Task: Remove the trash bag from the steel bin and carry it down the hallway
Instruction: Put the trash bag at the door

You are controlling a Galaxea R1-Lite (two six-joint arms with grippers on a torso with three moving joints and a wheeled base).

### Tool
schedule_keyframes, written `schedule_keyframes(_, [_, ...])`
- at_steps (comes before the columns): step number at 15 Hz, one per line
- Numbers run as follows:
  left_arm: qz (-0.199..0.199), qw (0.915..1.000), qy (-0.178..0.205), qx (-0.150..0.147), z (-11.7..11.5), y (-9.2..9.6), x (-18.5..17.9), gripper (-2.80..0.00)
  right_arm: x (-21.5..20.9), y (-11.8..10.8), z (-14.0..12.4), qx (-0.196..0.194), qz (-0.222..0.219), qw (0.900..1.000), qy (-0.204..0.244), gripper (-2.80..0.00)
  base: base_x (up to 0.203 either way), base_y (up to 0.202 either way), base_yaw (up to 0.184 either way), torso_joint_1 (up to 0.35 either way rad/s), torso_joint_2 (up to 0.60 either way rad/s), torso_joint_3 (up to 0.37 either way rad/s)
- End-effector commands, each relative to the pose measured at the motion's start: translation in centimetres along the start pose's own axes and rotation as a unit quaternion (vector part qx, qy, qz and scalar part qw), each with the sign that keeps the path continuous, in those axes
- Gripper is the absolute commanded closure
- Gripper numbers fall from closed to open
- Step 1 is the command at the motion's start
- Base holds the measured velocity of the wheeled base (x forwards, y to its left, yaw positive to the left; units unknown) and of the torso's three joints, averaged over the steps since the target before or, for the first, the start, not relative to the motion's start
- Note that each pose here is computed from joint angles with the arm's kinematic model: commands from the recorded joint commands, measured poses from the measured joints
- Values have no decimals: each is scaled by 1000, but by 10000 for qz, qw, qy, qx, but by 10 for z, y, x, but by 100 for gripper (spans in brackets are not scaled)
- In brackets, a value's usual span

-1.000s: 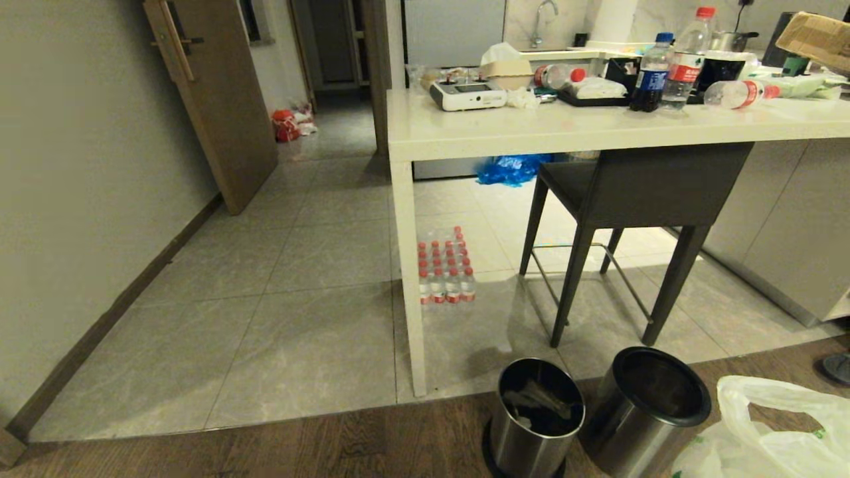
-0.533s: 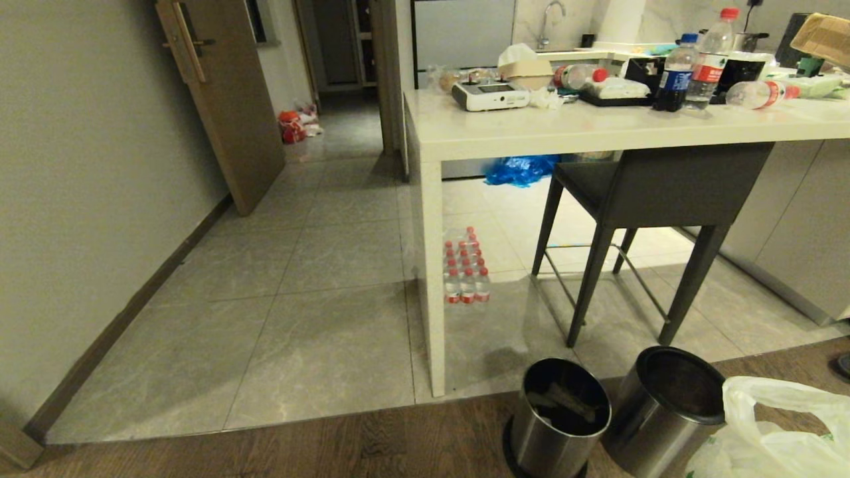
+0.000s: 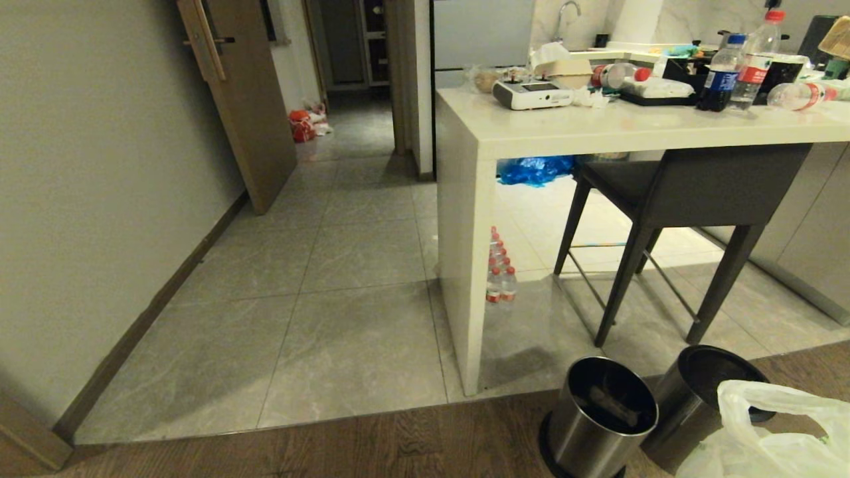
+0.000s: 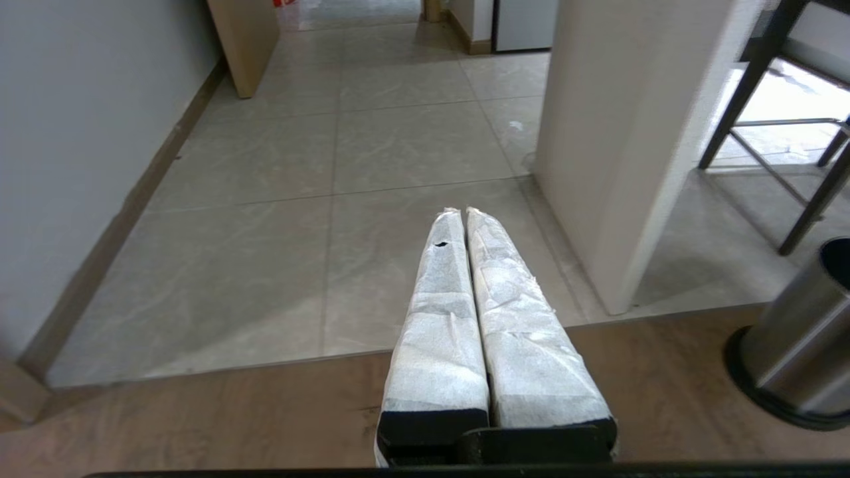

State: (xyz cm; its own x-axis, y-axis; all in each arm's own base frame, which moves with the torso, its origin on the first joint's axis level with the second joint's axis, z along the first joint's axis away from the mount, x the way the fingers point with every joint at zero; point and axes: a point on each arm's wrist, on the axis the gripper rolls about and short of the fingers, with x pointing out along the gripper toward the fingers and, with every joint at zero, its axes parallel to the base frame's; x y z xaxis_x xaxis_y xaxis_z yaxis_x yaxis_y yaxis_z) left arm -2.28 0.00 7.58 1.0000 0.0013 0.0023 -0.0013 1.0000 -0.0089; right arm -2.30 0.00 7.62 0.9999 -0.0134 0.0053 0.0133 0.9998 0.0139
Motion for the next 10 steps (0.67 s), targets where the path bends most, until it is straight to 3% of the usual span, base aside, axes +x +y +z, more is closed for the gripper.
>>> schedule_keyframes(1, [1,10000,12,-1,0,0,0,0,0,0,0,0,-10,10000,11,0,0,193,0,2,7,7])
schedule_keyframes(3, [1,10000,12,-1,0,0,0,0,1,0,0,0,-5,10000,59,0,0,193,0,5,3,4])
schedule_keyframes(6, [4,10000,6,-13,0,0,0,0,8,0,2,7,-12,9986,535,0,0,194,0,2,3,2])
schedule_keyframes(10, [14,10000,8,-32,0,0,0,0,0,0,-1,76,-3,10000,27,0,0,193,0,2,3,4])
